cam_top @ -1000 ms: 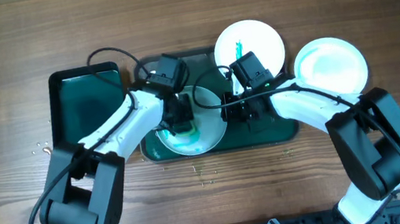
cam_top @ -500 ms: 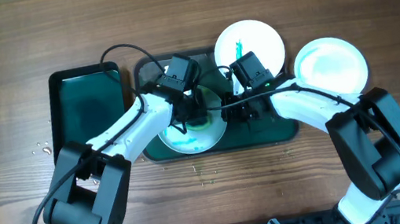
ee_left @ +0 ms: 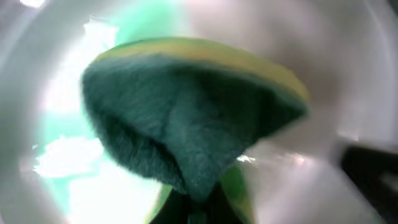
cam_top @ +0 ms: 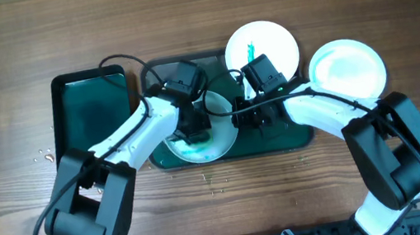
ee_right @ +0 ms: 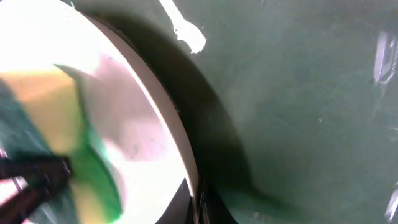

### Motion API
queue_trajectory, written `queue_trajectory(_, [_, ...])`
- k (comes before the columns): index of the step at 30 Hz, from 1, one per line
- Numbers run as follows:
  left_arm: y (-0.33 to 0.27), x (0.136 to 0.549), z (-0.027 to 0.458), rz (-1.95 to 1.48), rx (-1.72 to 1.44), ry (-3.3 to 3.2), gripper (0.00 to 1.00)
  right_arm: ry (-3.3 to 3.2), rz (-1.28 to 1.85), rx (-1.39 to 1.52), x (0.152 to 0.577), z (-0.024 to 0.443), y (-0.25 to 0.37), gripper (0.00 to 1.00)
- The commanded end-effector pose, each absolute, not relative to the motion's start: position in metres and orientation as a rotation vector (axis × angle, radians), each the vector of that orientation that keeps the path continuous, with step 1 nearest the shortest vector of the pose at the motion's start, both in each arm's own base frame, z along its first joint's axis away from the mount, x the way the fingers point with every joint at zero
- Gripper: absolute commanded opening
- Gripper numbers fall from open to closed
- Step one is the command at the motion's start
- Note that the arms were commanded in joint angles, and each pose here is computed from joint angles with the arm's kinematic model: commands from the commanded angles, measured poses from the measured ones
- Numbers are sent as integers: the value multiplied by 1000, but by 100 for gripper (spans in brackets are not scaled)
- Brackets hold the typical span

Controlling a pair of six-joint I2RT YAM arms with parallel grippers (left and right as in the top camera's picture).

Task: Clean dirty plates on tray and stack at the side
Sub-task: 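Scrub the second plate with the sponge while the right gripper holds its rim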

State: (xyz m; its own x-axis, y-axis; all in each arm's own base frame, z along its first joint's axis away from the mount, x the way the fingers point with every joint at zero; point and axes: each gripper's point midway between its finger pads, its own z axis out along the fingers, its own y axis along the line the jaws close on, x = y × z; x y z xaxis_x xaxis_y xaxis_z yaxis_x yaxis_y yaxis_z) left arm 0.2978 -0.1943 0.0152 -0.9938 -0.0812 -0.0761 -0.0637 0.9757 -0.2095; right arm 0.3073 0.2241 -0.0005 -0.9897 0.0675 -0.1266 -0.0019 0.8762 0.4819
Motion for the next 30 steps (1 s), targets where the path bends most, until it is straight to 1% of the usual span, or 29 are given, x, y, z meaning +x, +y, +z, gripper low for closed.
queue_trajectory(1, [-253,273,31,-863,58,3081,4,2971,692,95,296,-21,216,4])
queue_trajectory(3, [-255,283,32,-857,67,3036,4,2973,691,96,296,-21,216,4])
queue_trajectory(5, [-248,297,28,-762,8,3000,4,2976,688,96,295,-21,215,4])
queue_trajectory(7, [-232,313,23,-605,-100,2960,4,2975,688,96,295,-21,215,4])
queue_trajectory(10, [-198,335,17,-306,-164,2875,4,2976,688,97,295,-21,215,4])
queue_trajectory(12, [-178,341,16,-152,-187,2838,4,2976,687,96,295,-21,215,4])
queue_trajectory(15, [-151,339,15,53,-217,2818,4,2975,685,97,295,-21,215,4])
queue_trajectory(17, [-136,328,13,168,-230,2846,4,2975,684,97,295,-21,215,4])
queue_trajectory(21, [-126,309,10,239,-219,2918,4,2975,684,97,295,-21,215,4])
queue_trajectory(24, [-128,292,7,215,-211,3000,4,2975,683,96,295,-21,215,4])
queue_trajectory(26, [-137,281,5,138,-199,3067,4,2975,684,97,295,-21,215,4])
queue_trajectory(28, [-160,269,5,-61,-104,3153,4,2975,684,97,295,-21,215,4])
queue_trajectory(30, [-192,259,9,-355,46,3201,4,2975,684,97,295,-21,215,4])
